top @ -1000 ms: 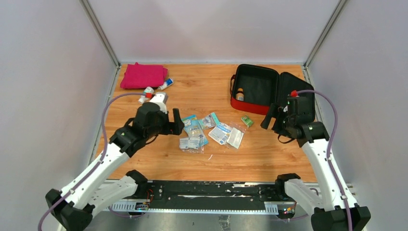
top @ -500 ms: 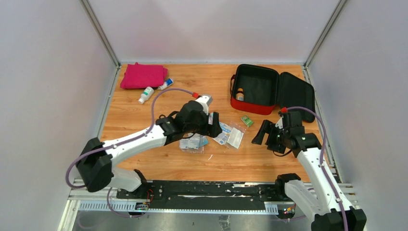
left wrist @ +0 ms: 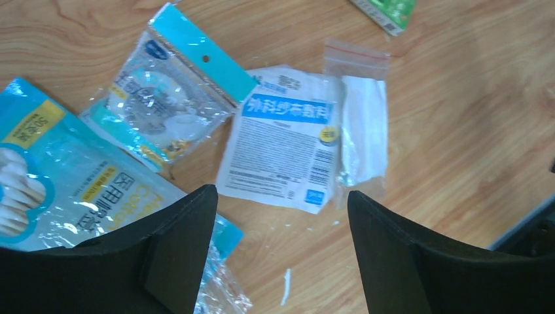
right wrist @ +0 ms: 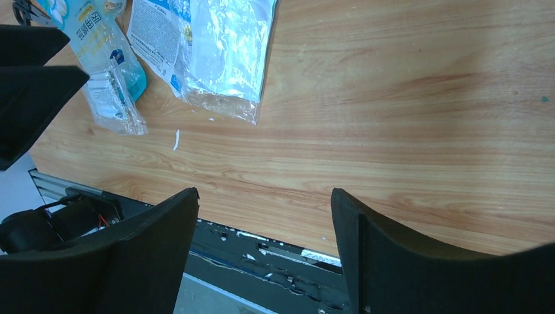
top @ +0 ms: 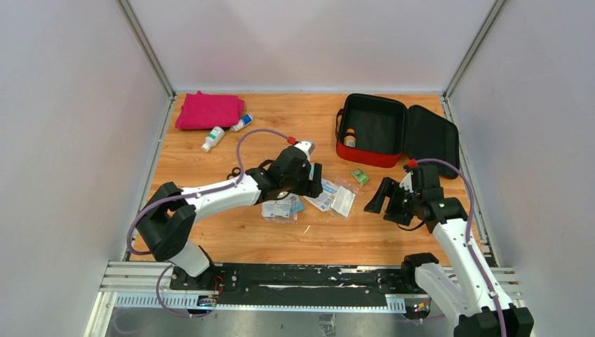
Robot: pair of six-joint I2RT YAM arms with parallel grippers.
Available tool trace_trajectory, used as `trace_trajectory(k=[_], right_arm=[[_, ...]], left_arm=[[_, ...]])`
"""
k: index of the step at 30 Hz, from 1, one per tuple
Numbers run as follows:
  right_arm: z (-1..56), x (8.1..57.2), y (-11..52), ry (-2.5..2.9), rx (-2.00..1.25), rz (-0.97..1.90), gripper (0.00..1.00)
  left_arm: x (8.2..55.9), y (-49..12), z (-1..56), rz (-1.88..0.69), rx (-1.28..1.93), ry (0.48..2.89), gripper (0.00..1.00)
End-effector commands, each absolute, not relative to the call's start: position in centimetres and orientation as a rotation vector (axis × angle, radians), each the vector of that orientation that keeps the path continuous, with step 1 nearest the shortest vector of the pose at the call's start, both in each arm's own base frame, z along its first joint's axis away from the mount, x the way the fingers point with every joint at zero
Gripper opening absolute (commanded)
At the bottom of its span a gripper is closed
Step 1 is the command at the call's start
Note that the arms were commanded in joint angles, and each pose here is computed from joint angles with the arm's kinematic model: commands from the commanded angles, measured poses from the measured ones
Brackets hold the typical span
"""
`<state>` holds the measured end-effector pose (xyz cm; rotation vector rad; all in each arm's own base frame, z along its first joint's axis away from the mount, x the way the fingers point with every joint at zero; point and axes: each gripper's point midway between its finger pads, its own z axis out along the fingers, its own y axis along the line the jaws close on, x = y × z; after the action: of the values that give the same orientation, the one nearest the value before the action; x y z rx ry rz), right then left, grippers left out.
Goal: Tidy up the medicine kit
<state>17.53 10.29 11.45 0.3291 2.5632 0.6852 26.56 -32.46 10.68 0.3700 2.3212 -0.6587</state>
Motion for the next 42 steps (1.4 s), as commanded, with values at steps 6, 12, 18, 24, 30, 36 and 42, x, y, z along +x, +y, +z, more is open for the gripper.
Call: trace_trajectory(k=[6,12,18,24,30,36,42], right_arm=[[10.9,17.0,10.6,2.582,0.341,0.724,0.77],[10.7,16.9,10.5,2.588,0.349,0.724,0.76],[10.7,16.9,10.5,2.587,0.348,0.724,0.75],[10.5,16.8,10.5,2.591,0.352,0.718,0.74],[10.3,16.7,10.5,2.596,0.361,0.716,0.73],[10.1,16.6,10.4,2.601,0.365,0.714,0.73],[10.3,16.7,10.4,2.590,0.370,0.718,0.73]], left_arm=[[28.1,-32.4,6.9,-0.584,0.497,2.399,0.69],[28.8,-32.6,5.6,-0.576,0.496,2.422,0.66],[29.2,-32.2,4.2,-0.550,0.499,2.451,0.64],[29.4,-32.2,3.2,-0.548,0.506,2.468,0.60],[29.3,-32.7,2.7,-0.574,0.516,2.479,0.49],[29.2,-33.1,3.1,-0.609,0.515,2.468,0.28],[29.0,-32.8,5.2,-0.628,0.504,2.429,0.03]])
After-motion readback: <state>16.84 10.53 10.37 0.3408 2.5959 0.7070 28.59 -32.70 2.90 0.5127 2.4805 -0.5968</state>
